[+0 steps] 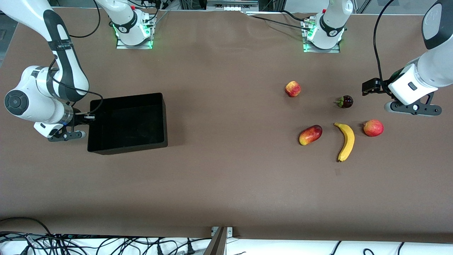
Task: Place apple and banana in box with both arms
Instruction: 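Push the black box toward the fruit with the right gripper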
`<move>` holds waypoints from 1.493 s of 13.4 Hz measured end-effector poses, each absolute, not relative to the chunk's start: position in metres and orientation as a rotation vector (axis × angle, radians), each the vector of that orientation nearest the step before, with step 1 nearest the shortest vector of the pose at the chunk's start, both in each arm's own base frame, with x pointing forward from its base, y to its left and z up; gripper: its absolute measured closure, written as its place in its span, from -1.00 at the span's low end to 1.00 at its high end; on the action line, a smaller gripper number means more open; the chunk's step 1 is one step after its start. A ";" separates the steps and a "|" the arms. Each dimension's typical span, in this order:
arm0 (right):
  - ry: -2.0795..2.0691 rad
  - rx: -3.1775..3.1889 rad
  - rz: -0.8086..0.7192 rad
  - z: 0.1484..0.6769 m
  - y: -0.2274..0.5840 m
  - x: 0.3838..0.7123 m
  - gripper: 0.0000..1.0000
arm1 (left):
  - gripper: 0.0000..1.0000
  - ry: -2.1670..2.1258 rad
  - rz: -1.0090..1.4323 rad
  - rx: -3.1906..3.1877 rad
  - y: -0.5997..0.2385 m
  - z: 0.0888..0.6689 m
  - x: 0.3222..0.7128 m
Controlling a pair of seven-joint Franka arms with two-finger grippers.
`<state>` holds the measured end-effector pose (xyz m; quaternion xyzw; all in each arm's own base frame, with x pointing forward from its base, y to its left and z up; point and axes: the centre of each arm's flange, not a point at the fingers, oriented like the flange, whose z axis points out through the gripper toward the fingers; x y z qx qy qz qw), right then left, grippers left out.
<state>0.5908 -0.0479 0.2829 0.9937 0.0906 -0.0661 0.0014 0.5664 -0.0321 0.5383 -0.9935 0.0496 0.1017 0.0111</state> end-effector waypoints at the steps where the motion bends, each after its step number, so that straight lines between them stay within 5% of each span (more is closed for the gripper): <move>1: 0.309 3.145 -0.171 0.293 -0.029 0.599 0.89 | -1.00 0.155 0.317 -3.099 -0.032 0.538 0.566; 6: 0.299 3.242 -0.077 0.344 0.114 0.622 0.89 | -1.00 0.155 0.316 -3.099 -0.032 0.539 0.566; 13: 0.013 3.289 -0.270 0.303 0.335 0.566 0.89 | -1.00 0.155 0.316 -3.099 -0.032 0.539 0.566; 20: -0.038 3.355 -0.338 0.286 0.369 0.556 0.89 | -1.00 0.131 0.410 -3.100 -0.021 0.507 0.576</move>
